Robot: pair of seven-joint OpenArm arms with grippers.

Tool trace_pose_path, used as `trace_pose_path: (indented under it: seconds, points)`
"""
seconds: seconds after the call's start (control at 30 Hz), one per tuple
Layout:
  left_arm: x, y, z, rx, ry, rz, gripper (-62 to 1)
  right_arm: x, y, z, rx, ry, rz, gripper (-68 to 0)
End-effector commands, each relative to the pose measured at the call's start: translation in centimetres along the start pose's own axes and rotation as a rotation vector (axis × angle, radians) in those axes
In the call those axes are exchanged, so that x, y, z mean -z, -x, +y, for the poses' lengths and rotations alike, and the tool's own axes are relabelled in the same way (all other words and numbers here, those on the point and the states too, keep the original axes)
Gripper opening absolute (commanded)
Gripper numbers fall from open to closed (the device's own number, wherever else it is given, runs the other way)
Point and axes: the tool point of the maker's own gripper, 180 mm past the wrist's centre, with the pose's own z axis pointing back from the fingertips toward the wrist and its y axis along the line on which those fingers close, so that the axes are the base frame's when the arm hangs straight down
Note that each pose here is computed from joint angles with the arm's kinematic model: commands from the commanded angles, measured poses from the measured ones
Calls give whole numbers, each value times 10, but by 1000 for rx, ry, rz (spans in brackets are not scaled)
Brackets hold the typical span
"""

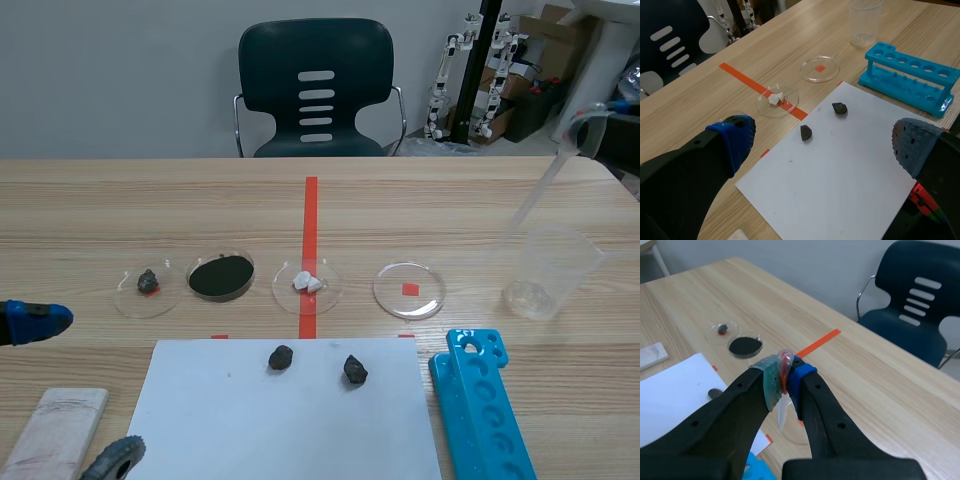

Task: Draw acid from the petri dish

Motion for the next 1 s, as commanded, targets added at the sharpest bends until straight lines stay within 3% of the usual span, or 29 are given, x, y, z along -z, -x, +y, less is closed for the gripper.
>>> trace_pose_path:
  seconds: [0.0, 0.17, 0.37, 0.53, 0.97]
  points:
    - [2, -8, 0, -7, -9, -35, -37, 3, -24, -8, -45, 13, -59, -673]
    - [2, -8, 0, -7, -9, -35, -37, 7, -32, -18, -100, 64, -84, -673]
    - [2, -8, 0, -7, -9, -36, -37, 17, -22, -18, -136, 106, -90, -673]
    - [2, -8, 0, -7, -9, -35, -37, 27, -10, -17, -130, 135, -69, -673]
    - [2, -8, 0, -7, -9, -35, -37, 63, -4, -16, -85, 154, -71, -673]
